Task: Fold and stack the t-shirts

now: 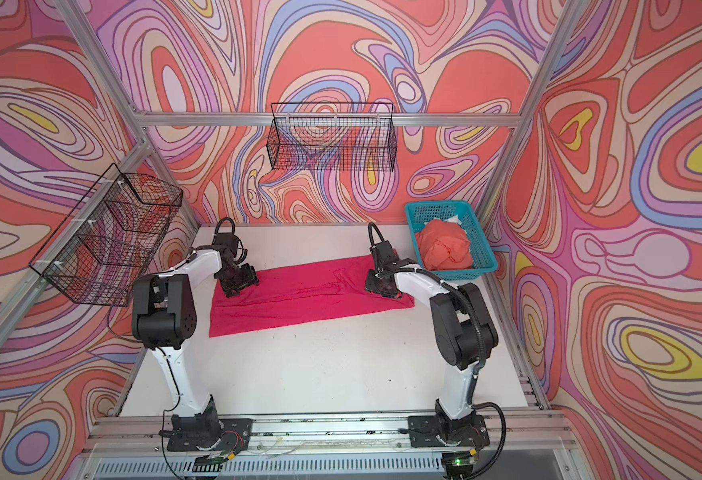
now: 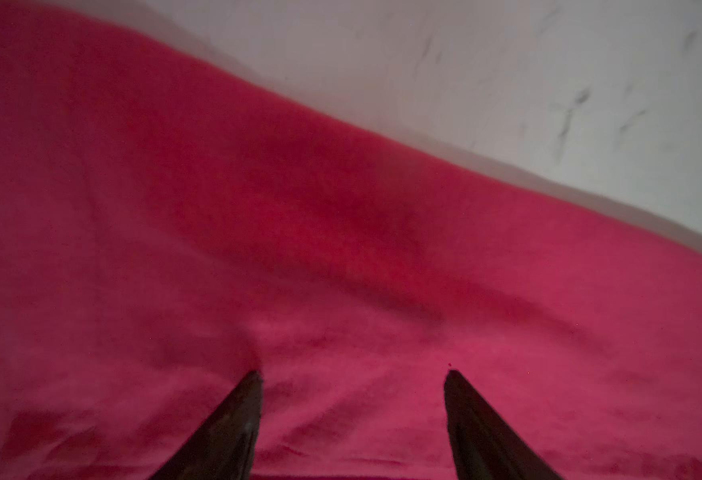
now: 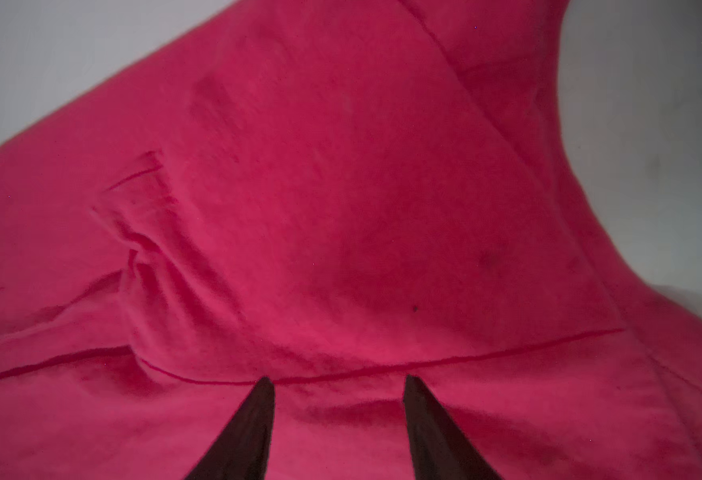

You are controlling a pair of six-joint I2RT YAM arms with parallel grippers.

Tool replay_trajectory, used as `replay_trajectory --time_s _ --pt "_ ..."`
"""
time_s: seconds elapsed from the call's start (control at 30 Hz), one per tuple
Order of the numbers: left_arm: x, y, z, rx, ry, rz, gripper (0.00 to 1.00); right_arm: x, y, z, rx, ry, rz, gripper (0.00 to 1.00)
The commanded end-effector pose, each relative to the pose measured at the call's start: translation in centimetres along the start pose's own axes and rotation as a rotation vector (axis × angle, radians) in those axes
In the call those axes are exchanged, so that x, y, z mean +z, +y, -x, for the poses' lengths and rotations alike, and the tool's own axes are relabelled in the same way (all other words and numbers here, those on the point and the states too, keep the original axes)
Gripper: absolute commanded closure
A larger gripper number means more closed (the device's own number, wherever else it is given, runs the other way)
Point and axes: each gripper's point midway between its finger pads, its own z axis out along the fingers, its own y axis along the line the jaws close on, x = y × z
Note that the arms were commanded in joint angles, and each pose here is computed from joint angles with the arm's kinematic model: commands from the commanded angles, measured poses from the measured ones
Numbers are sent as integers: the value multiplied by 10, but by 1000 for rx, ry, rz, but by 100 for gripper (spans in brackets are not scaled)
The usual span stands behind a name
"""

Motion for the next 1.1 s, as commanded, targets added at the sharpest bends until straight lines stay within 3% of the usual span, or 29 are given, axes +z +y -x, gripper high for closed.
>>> replay_trajectory --time_s 0.0,0.17,0.4,0.77,0.93,1.07 --pt "5 17 -24 -16 92 52 30 20 -8 -10 10 29 -28 46" --pt "11 31 -66 -33 199 63 31 51 -9 -8 -33 68 -55 46" --pt "4 44 -134 -46 345 42 32 85 7 23 -142 67 -67 46" --pt "-1 11 -243 18 586 -26 33 124 62 101 -257 -26 27 46" --pt "-17 -12 -267 88 649 -67 31 89 80 146 -270 -158 30 43" --pt "-50 -29 -255 147 604 -120 28 33 90 171 -259 -261 39 40"
